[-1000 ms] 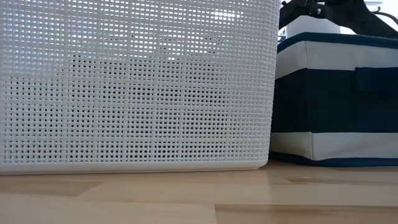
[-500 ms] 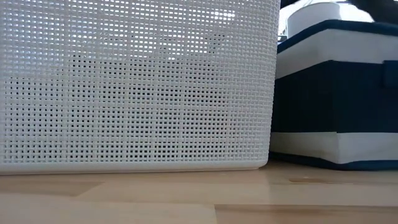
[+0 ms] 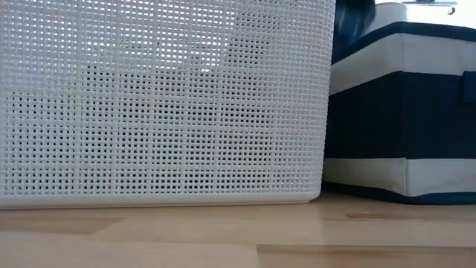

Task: Sort clothes
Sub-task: Put the long-sleeved blue patterned polo into the white laundry bin

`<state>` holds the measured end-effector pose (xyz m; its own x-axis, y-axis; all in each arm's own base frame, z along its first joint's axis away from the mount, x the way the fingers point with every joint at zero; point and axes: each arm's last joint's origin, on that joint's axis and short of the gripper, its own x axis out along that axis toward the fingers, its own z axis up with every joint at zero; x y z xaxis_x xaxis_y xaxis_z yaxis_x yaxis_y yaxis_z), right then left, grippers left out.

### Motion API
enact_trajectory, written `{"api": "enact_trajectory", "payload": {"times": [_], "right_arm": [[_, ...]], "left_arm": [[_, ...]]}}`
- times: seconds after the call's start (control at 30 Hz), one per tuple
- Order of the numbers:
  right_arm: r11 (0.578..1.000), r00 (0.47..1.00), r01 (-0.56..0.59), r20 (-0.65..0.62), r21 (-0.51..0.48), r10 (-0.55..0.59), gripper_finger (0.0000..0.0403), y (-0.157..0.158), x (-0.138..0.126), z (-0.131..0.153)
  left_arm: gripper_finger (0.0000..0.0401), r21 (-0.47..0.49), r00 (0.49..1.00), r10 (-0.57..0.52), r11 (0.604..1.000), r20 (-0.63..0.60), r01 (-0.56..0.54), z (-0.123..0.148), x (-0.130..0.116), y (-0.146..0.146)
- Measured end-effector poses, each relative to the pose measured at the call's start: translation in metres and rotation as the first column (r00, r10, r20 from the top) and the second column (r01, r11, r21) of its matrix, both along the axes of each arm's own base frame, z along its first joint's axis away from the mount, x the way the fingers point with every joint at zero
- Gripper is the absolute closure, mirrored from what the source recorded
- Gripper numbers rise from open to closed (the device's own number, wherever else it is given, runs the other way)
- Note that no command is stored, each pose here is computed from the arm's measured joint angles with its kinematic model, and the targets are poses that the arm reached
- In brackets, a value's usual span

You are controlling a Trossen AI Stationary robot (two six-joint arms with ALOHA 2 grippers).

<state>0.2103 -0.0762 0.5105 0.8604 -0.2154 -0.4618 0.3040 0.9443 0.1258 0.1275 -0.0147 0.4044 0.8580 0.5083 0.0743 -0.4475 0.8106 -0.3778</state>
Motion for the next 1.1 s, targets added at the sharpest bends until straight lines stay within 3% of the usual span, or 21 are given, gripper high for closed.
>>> {"api": "enact_trajectory", "payload": {"times": [0.1, 0.23, 0.4, 0.5, 0.6, 0.7, 0.77, 0.93, 1.1], "right_arm": [[0.989, 0.976, -0.144, 0.159, -0.033, 0.147, 0.0391, 0.029, -0.039, 0.033], [0.947, 0.9, -0.317, 0.299, -0.054, 0.319, 0.0391, 0.062, -0.088, 0.056], [0.89, 0.838, -0.451, 0.373, 0.062, 0.398, 0.0391, 0.084, -0.132, 0.06], [0.897, 0.879, -0.413, 0.327, 0.157, 0.348, 0.0391, 0.086, -0.148, 0.052], [0.939, 0.966, -0.25, 0.13, 0.235, 0.225, 0.0391, 0.083, -0.155, 0.033], [0.963, 0.988, -0.099, -0.089, 0.252, 0.125, 0.0391, 0.082, -0.14, 0.009], [0.958, 0.976, -0.115, -0.148, 0.261, 0.157, 0.0391, 0.086, -0.116, -0.009], [0.909, 0.903, -0.198, -0.294, 0.366, 0.314, 0.0391, 0.098, -0.047, -0.082], [0.834, 0.805, -0.154, -0.421, 0.53, 0.417, 0.0391, 0.107, -0.013, -0.181]], "left_arm": [[0.0135, -0.002, 1.0, 0.02, 1.0, 0.0, -0.02, 0.0, 0.0, 0.0], [0.0135, -0.005, 0.999, 0.048, 0.999, -0.001, -0.048, 0.0, -0.001, 0.001], [0.0135, -0.008, 0.997, 0.076, 0.997, -0.002, -0.076, 0.0, -0.001, 0.002], [0.0135, -0.01, 0.995, 0.097, 0.995, -0.003, -0.097, 0.0, -0.001, 0.002], [0.0135, -0.012, 0.993, 0.117, 0.993, -0.004, -0.117, 0.0, -0.002, 0.003], [0.0135, -0.022, 0.992, 0.124, 0.992, 0.001, -0.124, 0.0, -0.002, 0.003], [0.0135, -0.028, 0.992, 0.123, 0.992, 0.005, -0.123, 0.0, -0.002, 0.003], [0.0135, -0.029, 0.992, 0.123, 0.992, 0.005, -0.123, 0.0, -0.002, 0.003], [0.0135, -0.029, 0.992, 0.123, 0.992, 0.004, -0.123, 0.0, -0.001, 0.003]]}}
